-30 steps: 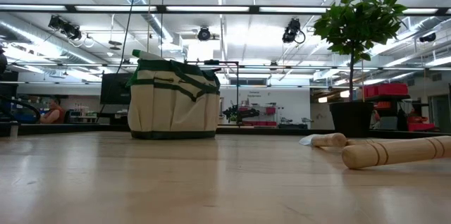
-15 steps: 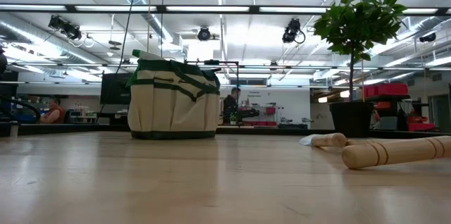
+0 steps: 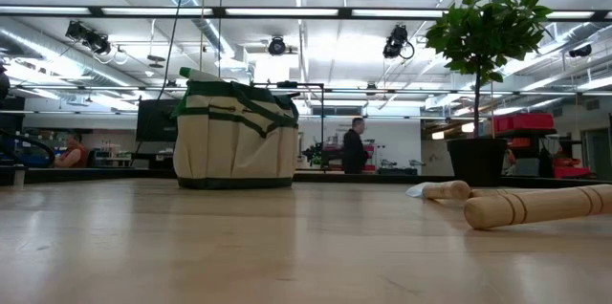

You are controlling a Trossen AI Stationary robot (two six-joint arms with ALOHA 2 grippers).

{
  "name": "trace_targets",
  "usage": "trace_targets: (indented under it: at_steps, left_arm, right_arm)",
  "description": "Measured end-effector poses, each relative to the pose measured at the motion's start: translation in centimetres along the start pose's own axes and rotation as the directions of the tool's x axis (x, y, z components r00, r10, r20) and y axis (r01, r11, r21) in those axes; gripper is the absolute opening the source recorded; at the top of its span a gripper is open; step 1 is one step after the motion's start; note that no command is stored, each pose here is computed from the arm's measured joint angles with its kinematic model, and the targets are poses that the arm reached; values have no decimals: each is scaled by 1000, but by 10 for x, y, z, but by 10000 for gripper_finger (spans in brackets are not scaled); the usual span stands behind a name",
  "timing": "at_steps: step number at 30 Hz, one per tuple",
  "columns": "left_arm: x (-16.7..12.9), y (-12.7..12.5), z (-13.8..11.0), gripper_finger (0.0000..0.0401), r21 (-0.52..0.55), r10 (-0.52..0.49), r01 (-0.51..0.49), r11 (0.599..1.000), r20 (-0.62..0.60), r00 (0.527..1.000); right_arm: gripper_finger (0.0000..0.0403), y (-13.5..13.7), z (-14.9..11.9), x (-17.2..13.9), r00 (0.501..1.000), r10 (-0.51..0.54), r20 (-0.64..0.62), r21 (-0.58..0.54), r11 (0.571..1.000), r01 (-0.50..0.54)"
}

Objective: Pick & Place Garden tools in Gardening bag
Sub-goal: Put the right brown trowel into the gardening bag

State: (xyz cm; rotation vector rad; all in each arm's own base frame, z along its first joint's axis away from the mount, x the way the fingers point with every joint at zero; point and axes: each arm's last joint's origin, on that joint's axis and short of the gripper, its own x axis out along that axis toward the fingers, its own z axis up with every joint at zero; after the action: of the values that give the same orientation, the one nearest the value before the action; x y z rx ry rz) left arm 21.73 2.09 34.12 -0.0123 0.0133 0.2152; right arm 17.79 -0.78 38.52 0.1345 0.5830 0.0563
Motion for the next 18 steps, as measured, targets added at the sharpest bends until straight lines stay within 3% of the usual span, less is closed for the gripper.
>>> trace_targets:
  at_steps: [18]
  left_arm:
    - [0,0,0,103,0,0,0,1000,0,1000]
  right_arm:
    - [0,42,-8,22,977,171,-130,-6,985,-173]
